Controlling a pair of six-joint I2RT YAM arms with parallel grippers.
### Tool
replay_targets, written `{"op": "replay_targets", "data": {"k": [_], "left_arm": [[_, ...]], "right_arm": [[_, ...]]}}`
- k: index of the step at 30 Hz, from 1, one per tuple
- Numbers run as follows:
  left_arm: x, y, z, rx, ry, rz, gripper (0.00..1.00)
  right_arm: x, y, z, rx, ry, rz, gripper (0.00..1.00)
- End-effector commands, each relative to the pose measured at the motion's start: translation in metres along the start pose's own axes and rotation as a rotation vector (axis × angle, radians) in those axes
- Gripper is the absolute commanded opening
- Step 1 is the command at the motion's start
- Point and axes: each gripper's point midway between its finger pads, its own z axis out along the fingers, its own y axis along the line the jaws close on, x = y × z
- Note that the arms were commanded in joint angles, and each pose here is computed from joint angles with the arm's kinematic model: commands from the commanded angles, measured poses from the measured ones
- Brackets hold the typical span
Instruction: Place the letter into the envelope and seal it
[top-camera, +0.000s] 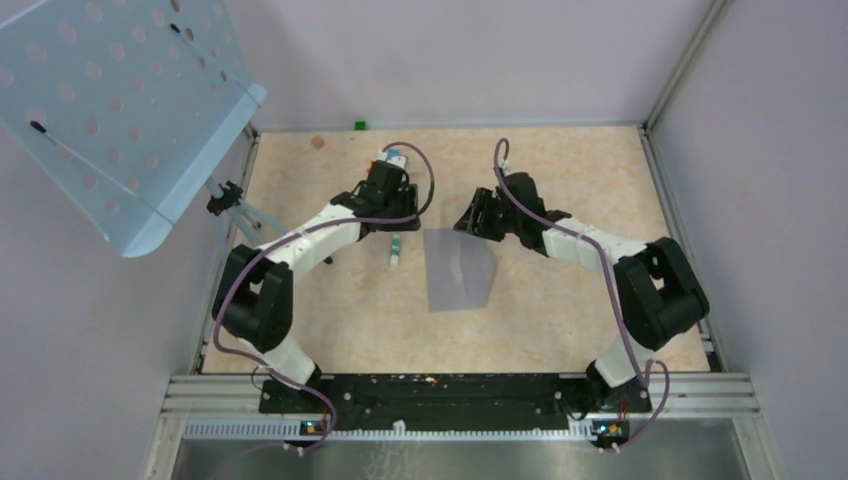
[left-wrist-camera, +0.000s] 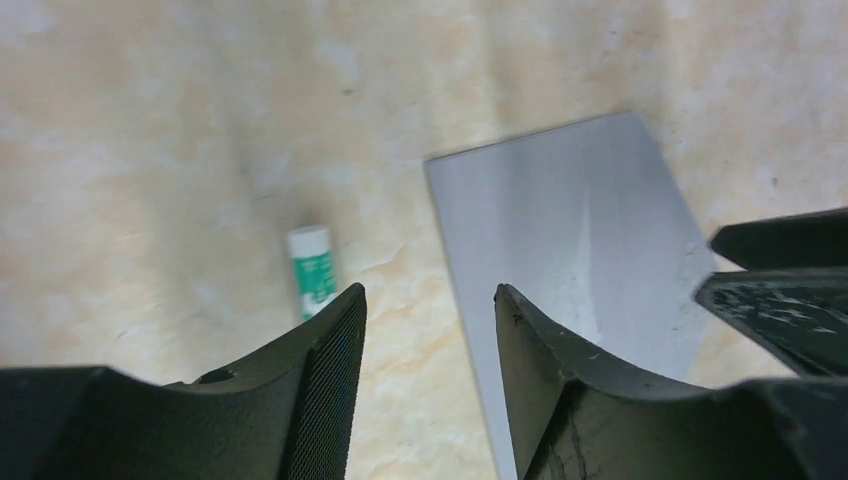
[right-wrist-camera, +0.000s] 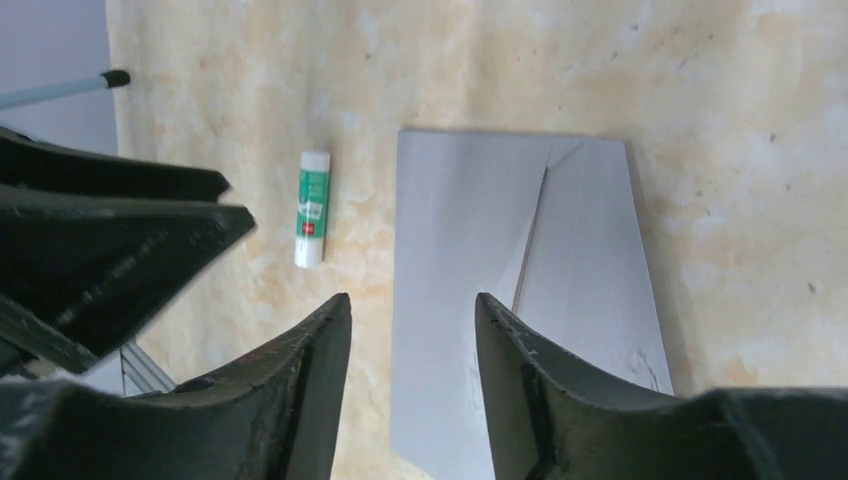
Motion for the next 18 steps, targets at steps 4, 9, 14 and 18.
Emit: {"op": "replay_targets", "data": {"k": [4, 9, 14, 18], "left_arm": [[0.025, 0.049, -0.025, -0.136, 0.045, 0.053, 0.62], [0.027, 0.049, -0.007, -0.127, 0.078, 0.09, 0.64], [0.033, 0.053, 0.02, -0.162, 0.143, 0.082, 0.63], [0.03, 0.057, 0.032, -0.203, 0.144, 0.048, 0.59]], "right_arm": [[-0.001, 0.006, -0.031, -0.024, -0.022, -0.057, 0.53], [0.007, 0.005, -0.034, -0.04, -0.002, -0.068, 0.53], [0.013, 0.0, -0.039, -0.032, -0.004, -0.072, 0.53], [0.016, -0.001, -0.042, -0.033, -0.01, -0.077, 0.53]]}}
